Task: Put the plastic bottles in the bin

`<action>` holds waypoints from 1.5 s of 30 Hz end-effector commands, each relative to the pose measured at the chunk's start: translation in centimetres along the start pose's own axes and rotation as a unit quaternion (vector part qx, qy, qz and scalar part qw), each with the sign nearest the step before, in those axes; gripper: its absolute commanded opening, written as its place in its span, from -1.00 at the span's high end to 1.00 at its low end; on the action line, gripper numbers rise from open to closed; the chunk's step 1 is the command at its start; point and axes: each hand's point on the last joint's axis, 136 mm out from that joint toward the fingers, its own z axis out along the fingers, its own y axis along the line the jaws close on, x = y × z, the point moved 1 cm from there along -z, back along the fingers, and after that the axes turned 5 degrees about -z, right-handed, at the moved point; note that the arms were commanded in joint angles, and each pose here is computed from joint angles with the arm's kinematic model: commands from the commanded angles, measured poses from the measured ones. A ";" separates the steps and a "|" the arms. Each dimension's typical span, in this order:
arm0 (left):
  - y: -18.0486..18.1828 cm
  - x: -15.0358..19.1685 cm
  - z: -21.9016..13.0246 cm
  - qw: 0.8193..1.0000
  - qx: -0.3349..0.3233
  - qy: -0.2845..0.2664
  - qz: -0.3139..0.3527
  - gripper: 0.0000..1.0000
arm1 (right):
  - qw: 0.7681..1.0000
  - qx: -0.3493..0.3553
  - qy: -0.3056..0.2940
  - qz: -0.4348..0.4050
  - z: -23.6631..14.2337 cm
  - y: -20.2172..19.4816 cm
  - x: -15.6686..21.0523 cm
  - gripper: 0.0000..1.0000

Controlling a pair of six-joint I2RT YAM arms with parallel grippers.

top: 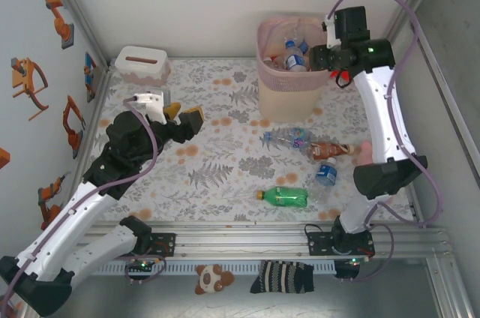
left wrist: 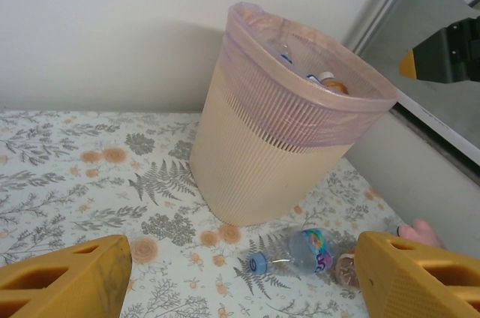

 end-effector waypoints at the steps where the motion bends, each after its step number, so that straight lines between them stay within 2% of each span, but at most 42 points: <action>1: -0.5 -0.2 0.4 1.000 0.017 -0.004 -0.009 -0.55 | 1.000 0.003 0.007 0.019 -1.8 -0.4 1.8 -0.29; 9: -0.5 0.5 1.2 1.000 0.023 0.010 -0.018 -0.55 | 0.998 0.004 0.037 0.052 -3.3 -0.1 7.5 -0.29; 17: -0.2 1.1 1.6 0.999 0.021 0.015 -0.022 -0.55 | 0.988 -0.009 0.076 0.136 -2.4 1.1 14.2 -0.33; 27: 0.4 1.5 1.3 1.000 0.009 0.016 -0.022 -0.55 | 0.957 0.020 0.169 0.234 0.1 2.0 25.3 -0.49; 36: 0.9 2.4 1.5 0.999 0.005 0.023 -0.034 -0.55 | 0.922 0.021 0.219 0.320 2.4 3.8 33.7 -0.57; 41: 1.2 2.6 1.7 0.999 -0.001 0.022 -0.039 -0.55 | 0.907 0.017 0.229 0.353 4.2 4.6 36.4 -0.62; 45: 1.2 2.8 2.1 0.999 -0.002 0.028 -0.039 -0.55 | 0.905 0.024 0.237 0.353 5.6 4.7 37.4 -0.63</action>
